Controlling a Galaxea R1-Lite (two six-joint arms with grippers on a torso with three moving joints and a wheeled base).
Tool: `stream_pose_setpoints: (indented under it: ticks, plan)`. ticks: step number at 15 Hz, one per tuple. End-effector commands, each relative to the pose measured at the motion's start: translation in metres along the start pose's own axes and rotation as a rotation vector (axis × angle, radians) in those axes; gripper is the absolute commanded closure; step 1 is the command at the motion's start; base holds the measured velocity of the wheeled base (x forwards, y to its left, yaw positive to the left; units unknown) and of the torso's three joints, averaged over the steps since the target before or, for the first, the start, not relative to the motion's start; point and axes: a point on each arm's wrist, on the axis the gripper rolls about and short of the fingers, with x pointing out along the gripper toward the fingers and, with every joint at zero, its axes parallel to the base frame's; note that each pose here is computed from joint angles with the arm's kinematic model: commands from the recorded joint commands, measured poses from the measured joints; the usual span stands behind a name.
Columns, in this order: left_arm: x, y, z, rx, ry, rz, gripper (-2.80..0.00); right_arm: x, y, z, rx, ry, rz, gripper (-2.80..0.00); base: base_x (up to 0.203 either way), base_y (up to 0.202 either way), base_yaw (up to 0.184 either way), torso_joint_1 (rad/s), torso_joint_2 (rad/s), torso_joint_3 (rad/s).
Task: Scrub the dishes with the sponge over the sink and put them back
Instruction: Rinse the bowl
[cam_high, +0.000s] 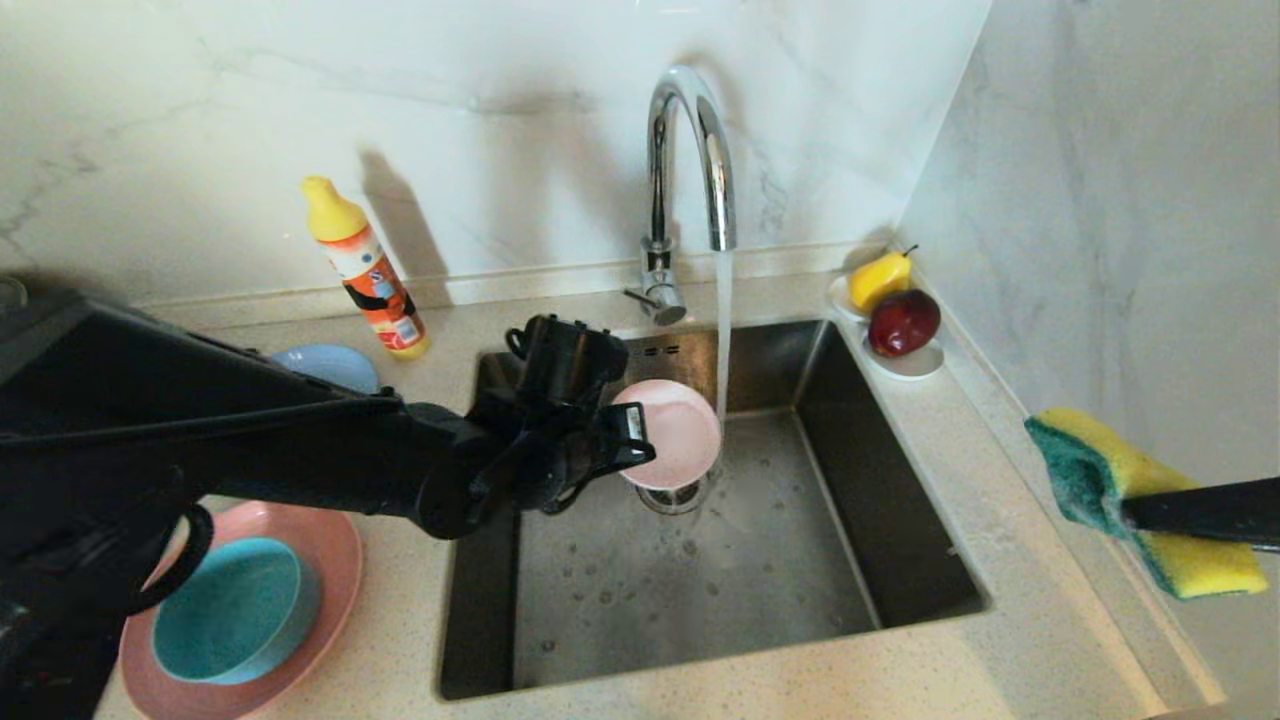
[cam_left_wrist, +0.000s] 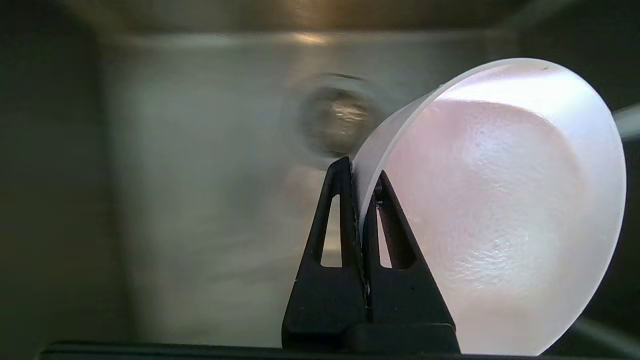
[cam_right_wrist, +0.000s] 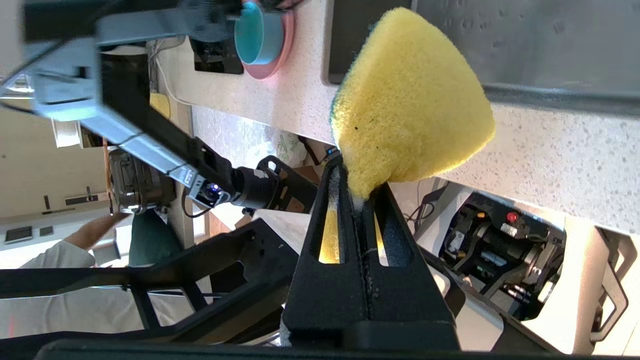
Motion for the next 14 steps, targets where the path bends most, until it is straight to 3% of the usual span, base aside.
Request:
stream_pose_setpoints:
  ticks: [1,7,11,14]
  plan:
    - [-0.029,0.019,0.017,0.052,-0.067,0.093,0.00,0.001,-0.003,-0.004,0.011,0.013,-0.004,0.00,0.000,0.000,0.000,0.000,0.00,0.000]
    - [-0.036,0.052,0.012,0.127,-0.158,0.284,0.00,0.008,-0.010,-0.003,0.034,0.031,-0.026,0.00,0.000,0.000,0.000,0.000,0.00,0.000]
    - [-0.042,0.059,0.011,0.181,-0.381,0.305,0.00,0.016,-0.014,-0.001,0.051,0.063,-0.023,0.00,0.000,0.000,0.000,0.000,0.00,0.000]
    - [-0.052,0.064,0.007,0.176,-0.526,0.284,0.00,0.022,-0.017,0.001,0.046,0.055,-0.015,0.00,0.000,0.000,0.000,0.000,0.00,0.000]
